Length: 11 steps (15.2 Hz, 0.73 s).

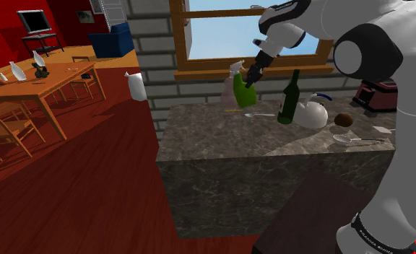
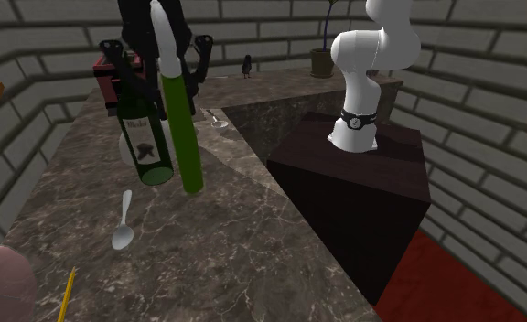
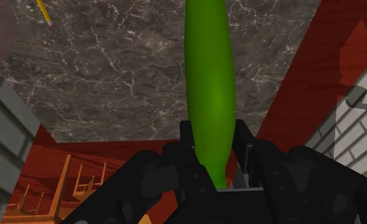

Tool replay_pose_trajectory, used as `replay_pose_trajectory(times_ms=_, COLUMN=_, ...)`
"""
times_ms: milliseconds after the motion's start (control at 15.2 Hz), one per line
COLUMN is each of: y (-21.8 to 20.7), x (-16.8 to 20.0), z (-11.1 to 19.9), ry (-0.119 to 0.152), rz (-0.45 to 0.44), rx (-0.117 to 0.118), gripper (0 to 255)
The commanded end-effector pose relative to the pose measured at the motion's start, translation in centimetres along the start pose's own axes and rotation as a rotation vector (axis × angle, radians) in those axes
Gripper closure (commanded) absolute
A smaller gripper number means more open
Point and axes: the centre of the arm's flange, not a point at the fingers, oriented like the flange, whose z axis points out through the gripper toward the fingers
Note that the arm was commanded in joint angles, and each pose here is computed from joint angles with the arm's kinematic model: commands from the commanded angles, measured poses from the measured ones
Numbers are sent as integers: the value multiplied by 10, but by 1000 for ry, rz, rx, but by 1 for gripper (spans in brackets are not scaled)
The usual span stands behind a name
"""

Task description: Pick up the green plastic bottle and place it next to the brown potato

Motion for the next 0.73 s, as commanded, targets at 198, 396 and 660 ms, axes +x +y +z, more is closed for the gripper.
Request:
replay_pose_trajectory(times_ms=198, y=0, x=12, z=-23, ry=0, rz=0, rx=0, gripper=255)
replay_pose_trajectory(times_ms=396, y=0, x=20, z=-37, ry=0, rz=0, rx=0, gripper=255)
replay_pose_trajectory(times_ms=660, y=0, x=31, z=-55, ry=0, rz=0, rx=0, gripper=255)
